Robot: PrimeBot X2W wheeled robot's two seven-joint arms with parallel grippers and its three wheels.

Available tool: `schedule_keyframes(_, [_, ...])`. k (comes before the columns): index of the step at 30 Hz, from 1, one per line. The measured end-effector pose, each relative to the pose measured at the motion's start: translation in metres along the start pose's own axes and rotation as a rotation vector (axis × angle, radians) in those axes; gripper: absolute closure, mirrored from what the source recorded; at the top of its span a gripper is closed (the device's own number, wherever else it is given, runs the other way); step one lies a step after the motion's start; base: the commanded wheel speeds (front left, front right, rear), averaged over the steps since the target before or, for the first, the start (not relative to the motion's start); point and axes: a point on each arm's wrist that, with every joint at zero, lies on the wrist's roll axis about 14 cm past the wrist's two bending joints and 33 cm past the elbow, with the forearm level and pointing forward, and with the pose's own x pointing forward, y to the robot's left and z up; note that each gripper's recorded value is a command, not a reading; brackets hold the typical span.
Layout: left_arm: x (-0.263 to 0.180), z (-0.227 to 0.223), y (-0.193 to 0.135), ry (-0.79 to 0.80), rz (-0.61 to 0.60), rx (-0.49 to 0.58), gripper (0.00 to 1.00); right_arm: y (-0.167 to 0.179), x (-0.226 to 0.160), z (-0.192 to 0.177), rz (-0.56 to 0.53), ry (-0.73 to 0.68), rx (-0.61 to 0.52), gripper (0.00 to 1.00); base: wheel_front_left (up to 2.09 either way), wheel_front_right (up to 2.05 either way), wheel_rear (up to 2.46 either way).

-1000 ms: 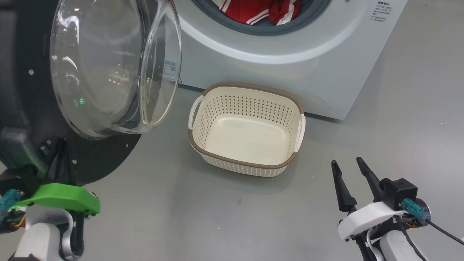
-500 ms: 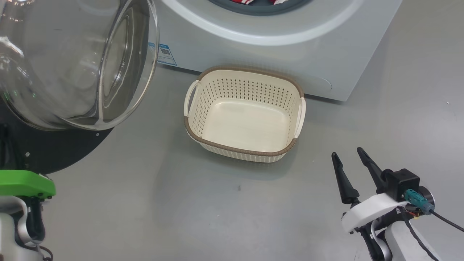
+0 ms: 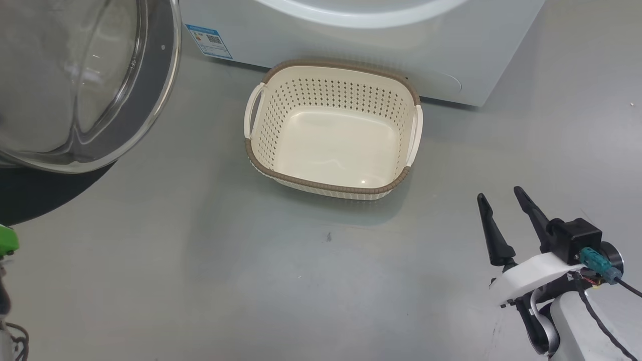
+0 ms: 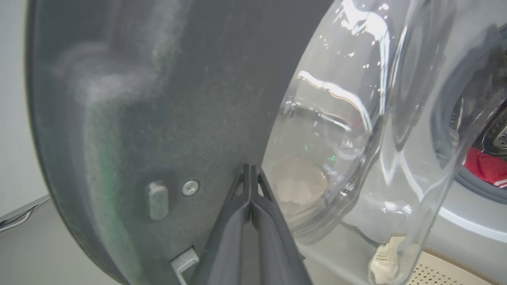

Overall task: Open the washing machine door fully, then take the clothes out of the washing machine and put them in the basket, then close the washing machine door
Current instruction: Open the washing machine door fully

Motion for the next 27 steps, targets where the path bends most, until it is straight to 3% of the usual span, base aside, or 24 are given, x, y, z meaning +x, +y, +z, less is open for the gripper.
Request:
schedule_keyframes(10, [0.014,-0.005,0.01,0.011,0.035,0.019,1.0,-0.012,0.006,-0.006,-0.011,0.013,-0.002,0.0,0.0,0.0,0.0])
schedule_keyframes(27, [0.007,-0.01,0.012,0.02,0.025,0.016,1.0,0.0,0.006,0.0,0.0,-0.002,0.003,0.0,0.0,0.0,0.0])
